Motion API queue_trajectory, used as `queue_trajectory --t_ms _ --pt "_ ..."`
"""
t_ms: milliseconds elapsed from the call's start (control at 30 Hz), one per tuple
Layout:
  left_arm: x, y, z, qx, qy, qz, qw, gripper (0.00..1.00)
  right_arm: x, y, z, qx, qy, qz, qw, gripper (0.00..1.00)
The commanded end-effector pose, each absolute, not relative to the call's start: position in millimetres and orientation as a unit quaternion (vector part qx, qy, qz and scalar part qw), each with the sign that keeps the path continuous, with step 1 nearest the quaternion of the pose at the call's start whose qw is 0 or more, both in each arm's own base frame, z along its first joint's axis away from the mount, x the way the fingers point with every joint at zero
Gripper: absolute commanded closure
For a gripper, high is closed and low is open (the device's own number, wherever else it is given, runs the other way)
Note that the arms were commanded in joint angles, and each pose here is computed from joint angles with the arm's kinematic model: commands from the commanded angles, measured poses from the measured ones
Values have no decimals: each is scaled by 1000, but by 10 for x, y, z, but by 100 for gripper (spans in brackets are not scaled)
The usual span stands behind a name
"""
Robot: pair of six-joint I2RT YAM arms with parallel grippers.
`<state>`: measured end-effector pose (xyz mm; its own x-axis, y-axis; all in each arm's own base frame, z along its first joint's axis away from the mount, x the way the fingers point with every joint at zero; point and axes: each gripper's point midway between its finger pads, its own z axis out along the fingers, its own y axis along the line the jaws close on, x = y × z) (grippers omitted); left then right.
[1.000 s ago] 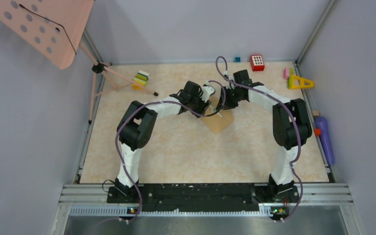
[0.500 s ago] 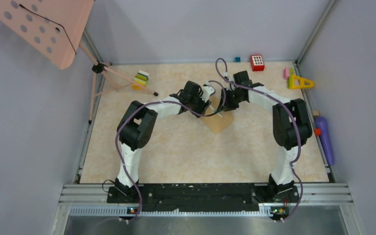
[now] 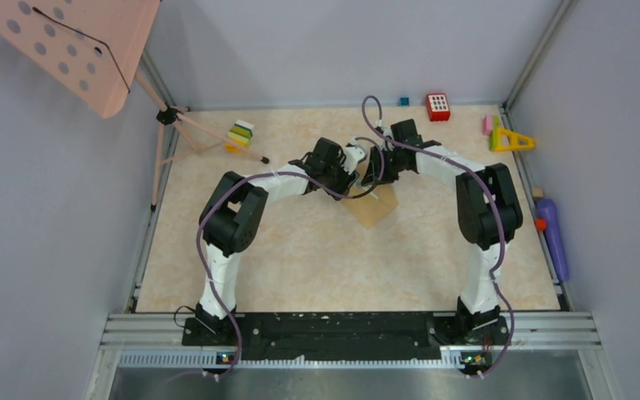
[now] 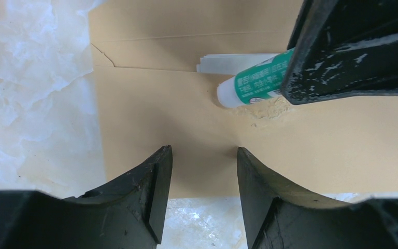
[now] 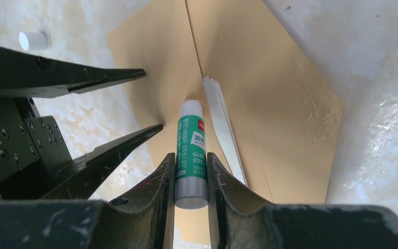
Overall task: Place the letter into the envelope and seal it
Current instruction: Paint the envelope at the center of the board.
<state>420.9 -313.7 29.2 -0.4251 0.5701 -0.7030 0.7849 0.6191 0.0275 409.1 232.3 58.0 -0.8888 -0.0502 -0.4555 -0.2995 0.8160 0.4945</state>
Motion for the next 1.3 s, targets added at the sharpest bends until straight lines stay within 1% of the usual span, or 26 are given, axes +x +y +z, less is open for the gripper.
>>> queue_trajectory --t_ms 0,367,867,1067,1267 --pt "4062 -2991 -70 422 847 -130 295 46 4267 2399 511 -84 928 277 236 100" --pt "4068 -2988 -75 421 848 -129 294 46 4372 2458 476 -73 924 281 248 100" --pt "4089 -2983 -84 417 851 -125 293 46 4005 2263 823 -122 925 267 242 100" --pt "4092 -2983 -82 417 851 -125 293 46 3885 2196 825 -131 928 259 234 100" --pt "4088 -2986 -82 418 851 -125 293 46 3890 2197 730 -127 930 258 230 100"
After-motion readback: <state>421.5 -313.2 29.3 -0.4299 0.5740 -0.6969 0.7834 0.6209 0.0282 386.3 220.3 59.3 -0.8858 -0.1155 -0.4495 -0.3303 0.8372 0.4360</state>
